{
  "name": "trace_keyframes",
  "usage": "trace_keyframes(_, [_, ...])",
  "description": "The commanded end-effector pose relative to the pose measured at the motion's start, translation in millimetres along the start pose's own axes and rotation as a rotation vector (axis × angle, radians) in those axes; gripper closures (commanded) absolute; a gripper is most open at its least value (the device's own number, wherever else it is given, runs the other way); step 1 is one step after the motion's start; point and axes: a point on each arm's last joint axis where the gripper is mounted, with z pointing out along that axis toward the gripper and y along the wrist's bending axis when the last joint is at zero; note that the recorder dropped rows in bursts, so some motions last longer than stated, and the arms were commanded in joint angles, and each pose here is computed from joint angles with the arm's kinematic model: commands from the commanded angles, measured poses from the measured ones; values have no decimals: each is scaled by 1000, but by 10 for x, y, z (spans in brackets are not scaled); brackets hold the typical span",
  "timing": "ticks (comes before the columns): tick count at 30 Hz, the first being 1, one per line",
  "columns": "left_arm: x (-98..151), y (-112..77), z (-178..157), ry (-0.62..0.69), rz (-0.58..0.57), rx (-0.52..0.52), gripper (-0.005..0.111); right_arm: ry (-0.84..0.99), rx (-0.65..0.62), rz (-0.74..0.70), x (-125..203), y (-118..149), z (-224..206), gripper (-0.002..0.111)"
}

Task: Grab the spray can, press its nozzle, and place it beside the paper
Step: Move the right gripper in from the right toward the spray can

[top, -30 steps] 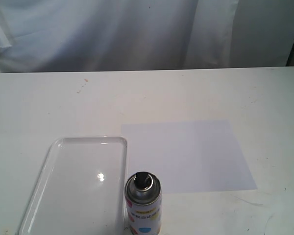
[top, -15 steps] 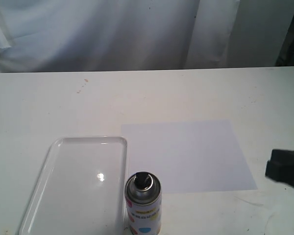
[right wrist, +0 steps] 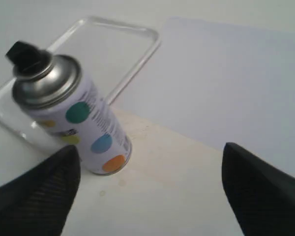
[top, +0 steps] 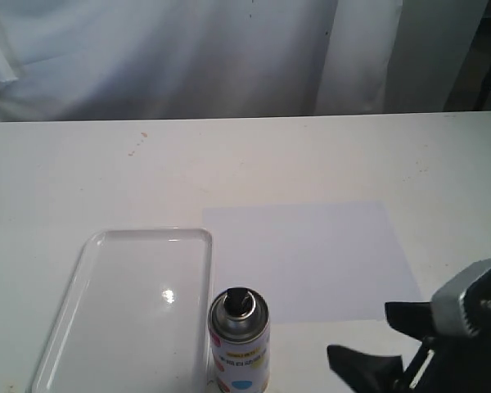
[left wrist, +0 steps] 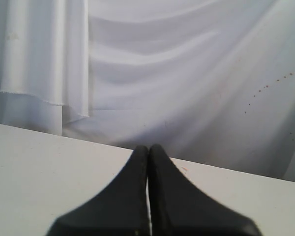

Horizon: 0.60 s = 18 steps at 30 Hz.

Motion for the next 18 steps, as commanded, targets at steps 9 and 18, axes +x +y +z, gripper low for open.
trace_keyframes(9, [7,-2,-1,-5,-11,7,107,35,-149,-237,176,220,415,27])
trace_keyframes(18, [7,-2,-1,-5,-11,7,107,-55,-190,-179,220,257,653,27])
